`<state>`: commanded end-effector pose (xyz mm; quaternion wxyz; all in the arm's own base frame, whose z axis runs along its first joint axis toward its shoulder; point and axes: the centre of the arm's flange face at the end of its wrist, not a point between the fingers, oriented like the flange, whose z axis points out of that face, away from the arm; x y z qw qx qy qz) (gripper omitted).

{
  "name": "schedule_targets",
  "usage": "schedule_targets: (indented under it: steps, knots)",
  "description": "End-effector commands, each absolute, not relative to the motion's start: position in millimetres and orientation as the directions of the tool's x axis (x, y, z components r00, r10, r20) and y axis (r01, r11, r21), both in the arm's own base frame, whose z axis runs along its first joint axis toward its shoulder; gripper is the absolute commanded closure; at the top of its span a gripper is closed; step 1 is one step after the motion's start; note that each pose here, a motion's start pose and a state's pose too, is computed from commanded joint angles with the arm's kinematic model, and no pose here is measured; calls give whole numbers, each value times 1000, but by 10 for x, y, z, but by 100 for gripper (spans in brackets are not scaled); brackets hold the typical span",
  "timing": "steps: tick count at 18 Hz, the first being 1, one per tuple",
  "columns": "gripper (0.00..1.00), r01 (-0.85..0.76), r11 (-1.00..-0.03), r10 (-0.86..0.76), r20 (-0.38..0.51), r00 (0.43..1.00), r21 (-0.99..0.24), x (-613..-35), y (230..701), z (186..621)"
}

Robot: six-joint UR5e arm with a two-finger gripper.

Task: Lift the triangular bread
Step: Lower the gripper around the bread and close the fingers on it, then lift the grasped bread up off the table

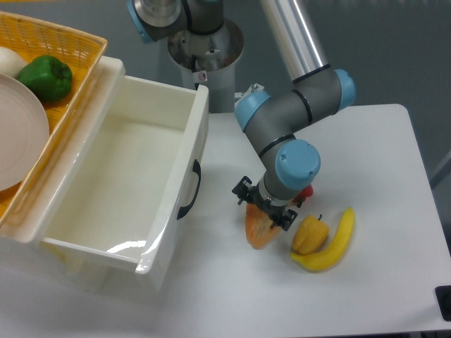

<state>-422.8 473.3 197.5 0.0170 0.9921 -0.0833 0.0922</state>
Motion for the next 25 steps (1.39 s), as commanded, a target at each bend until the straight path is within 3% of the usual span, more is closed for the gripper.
schedule_targets:
  steps: [7,8,12,14,20,25]
  knots:
    - [3,-170,-985,-162,186,969,28,-4229,4747,1939]
    - [10,-168,-985,-161,185,970,28,-4235,4752,1950]
    - [66,-165,-986,-157,185,970,28,-4248,4761,1962]
    - [83,-167,-986,-159,184,970,27,-4252,4764,1968]
    - [98,-165,-986,-161,157,975,17,-4345,4815,2125]
    - [98,-171,-985,-169,129,977,0,-4451,4857,2521]
